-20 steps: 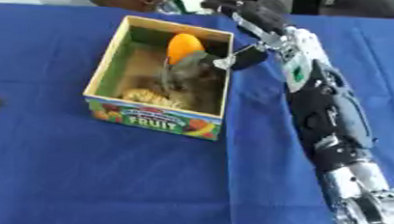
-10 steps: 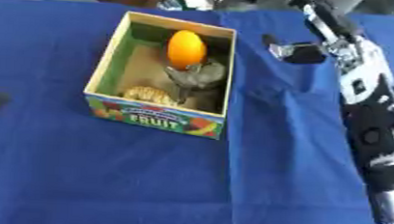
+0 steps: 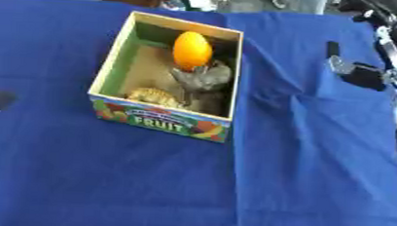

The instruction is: Pick up objects on the table and place them in the box.

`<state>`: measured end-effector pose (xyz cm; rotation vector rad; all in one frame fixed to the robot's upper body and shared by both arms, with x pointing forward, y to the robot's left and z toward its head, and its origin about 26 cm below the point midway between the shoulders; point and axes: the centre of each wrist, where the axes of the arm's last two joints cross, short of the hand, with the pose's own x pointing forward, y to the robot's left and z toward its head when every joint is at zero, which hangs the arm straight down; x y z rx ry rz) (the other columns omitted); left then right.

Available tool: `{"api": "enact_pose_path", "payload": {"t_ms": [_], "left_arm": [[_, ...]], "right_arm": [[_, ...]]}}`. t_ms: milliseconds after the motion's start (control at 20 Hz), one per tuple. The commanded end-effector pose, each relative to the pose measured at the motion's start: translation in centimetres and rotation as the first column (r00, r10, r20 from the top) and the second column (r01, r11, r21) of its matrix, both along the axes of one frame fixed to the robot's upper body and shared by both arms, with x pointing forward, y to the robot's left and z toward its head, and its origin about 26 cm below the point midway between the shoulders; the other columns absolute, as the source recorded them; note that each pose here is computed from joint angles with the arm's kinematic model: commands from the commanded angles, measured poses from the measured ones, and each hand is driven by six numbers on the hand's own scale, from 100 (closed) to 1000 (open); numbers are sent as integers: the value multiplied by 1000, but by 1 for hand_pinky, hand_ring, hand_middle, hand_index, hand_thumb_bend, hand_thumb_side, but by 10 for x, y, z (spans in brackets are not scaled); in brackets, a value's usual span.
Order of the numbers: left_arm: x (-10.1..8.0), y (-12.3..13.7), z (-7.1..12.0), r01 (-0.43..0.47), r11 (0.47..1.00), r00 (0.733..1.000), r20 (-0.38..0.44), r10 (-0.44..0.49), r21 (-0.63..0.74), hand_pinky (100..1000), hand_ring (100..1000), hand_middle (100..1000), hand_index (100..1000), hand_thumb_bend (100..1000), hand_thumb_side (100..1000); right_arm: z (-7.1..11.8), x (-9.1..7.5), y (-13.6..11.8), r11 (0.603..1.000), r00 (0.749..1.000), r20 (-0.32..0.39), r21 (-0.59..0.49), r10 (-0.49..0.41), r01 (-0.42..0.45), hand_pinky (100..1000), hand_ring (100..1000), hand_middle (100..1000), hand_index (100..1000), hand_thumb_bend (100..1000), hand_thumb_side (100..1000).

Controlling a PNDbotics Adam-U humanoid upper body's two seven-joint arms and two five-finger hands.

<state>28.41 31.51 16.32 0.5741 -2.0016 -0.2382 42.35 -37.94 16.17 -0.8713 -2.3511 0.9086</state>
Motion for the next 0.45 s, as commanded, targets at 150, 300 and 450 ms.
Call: {"api": "enact_pose_path", "payload": {"t_ms": [150,300,450], "left_arm": [[-2,2,6,-18,1000,999,37,18,-10,597,595,622,747,858,206],[-3,1,5,-22,999,999,41,23,-23,594,592,619,745,857,204],[-3,1,3,-24,999,999,36,26,-32,594,592,620,744,858,205]], "right_arm": [[-3,-22,-5,995,1000,23,99,-21,19,756,949,783,962,100,309],[-18,-35,2,987,1000,-13,159,-18,20,749,942,775,959,100,332],[-23,-43,11,978,999,-49,208,-2,13,749,942,775,959,100,346]]}}
